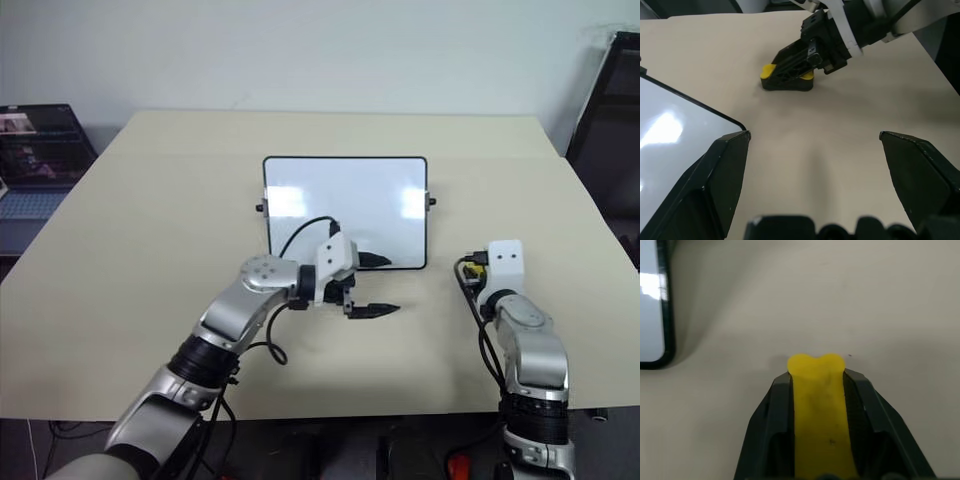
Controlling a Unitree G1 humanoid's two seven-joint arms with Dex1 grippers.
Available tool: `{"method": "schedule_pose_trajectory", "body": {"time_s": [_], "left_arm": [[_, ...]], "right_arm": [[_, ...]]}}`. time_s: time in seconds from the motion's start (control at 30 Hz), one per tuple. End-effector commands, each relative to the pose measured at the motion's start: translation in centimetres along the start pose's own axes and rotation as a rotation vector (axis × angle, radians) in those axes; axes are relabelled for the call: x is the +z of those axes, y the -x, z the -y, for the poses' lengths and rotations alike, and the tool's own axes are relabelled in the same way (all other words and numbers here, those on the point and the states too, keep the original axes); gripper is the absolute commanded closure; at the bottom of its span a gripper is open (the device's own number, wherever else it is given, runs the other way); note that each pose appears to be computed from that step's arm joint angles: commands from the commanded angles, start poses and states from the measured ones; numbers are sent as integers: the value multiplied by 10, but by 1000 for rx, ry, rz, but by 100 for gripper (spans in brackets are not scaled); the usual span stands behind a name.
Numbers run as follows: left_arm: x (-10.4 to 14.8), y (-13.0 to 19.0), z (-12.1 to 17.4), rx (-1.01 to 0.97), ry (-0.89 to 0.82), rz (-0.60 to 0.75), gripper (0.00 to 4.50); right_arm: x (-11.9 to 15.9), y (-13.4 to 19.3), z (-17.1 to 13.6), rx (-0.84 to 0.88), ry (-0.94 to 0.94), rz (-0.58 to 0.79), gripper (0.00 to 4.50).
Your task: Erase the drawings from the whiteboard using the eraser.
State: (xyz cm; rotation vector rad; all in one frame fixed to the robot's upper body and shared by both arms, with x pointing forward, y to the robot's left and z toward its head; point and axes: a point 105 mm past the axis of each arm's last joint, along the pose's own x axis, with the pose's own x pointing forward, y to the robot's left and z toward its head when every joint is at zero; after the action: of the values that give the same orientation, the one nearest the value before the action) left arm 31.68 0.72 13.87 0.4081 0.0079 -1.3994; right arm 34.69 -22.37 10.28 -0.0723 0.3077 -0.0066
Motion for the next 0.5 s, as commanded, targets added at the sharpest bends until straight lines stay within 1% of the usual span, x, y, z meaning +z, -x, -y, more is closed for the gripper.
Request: {"method": "schedule_pose_trajectory", "body": {"time_s": [0.03,0.23,0.27,0.4,0.5], "left_arm": [[8,4,3,-6,-38,23,0],[-1,12,1,70,12,25,0],[-1,12,1,84,24,35,0],[3,15,5,122,63,78,0],[-2,25,2,211,101,76,0]], "right_arm": [[17,1,6,-15,-12,70,220],[22,5,7,-2,-40,92,10],[24,6,8,-1,-50,101,4],[49,20,3,48,-33,211,4],[63,39,-10,114,82,285,4]]}}
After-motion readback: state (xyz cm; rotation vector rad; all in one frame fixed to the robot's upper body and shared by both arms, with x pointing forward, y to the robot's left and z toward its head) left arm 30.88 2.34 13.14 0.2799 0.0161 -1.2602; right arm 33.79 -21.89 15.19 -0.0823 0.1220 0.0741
